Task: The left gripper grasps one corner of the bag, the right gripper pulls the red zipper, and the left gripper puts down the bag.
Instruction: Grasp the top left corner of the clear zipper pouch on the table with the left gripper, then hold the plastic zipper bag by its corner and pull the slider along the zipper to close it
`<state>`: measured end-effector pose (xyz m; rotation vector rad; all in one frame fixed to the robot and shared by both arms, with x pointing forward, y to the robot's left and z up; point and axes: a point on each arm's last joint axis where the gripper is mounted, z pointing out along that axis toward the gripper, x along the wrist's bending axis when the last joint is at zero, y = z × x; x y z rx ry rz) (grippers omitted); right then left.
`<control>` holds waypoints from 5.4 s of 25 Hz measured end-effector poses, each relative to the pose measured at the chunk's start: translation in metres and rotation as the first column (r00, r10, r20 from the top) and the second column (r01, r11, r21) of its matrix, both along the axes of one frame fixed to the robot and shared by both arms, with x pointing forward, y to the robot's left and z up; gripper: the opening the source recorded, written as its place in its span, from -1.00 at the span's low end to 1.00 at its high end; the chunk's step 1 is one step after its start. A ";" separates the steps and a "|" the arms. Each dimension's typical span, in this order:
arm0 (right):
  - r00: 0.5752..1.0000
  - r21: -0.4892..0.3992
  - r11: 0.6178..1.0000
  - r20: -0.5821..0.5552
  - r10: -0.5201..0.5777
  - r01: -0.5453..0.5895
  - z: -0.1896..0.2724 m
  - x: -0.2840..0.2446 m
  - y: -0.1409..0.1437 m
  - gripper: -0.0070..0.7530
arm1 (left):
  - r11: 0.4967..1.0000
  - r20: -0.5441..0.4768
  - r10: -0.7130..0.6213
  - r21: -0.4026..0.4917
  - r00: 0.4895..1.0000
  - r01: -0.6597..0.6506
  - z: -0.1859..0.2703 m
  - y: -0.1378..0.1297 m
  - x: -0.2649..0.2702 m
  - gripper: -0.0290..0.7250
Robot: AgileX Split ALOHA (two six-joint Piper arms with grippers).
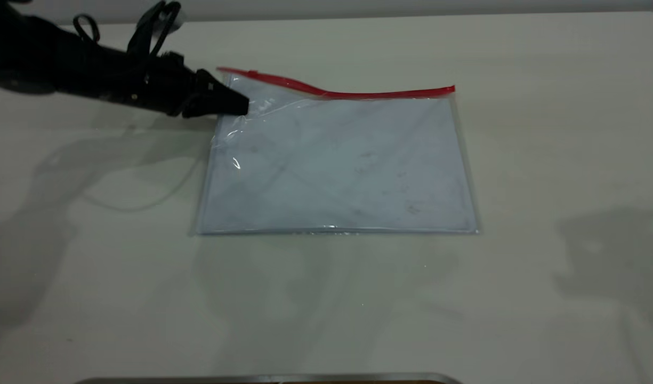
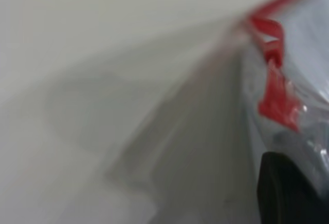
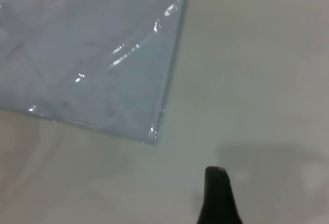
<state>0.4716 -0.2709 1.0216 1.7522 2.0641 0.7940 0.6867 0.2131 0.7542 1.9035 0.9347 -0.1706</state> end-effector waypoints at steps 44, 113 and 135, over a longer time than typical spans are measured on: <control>0.750 0.081 0.751 0.183 0.635 -0.656 -0.141 0.177 0.157 0.54 | 0.493 0.383 -0.865 0.527 0.324 0.693 0.095 -0.099 0.027 -0.78; 0.753 -0.023 0.760 -0.156 0.639 -0.650 -0.164 0.172 0.116 -0.87 | 0.699 0.431 -0.712 0.364 0.554 0.616 0.131 -0.072 0.049 -0.79; 0.625 0.069 0.803 -0.590 0.511 -0.592 -0.171 0.142 0.078 -0.81 | 0.681 0.351 -0.732 0.403 0.584 0.612 0.126 -0.062 0.049 -0.79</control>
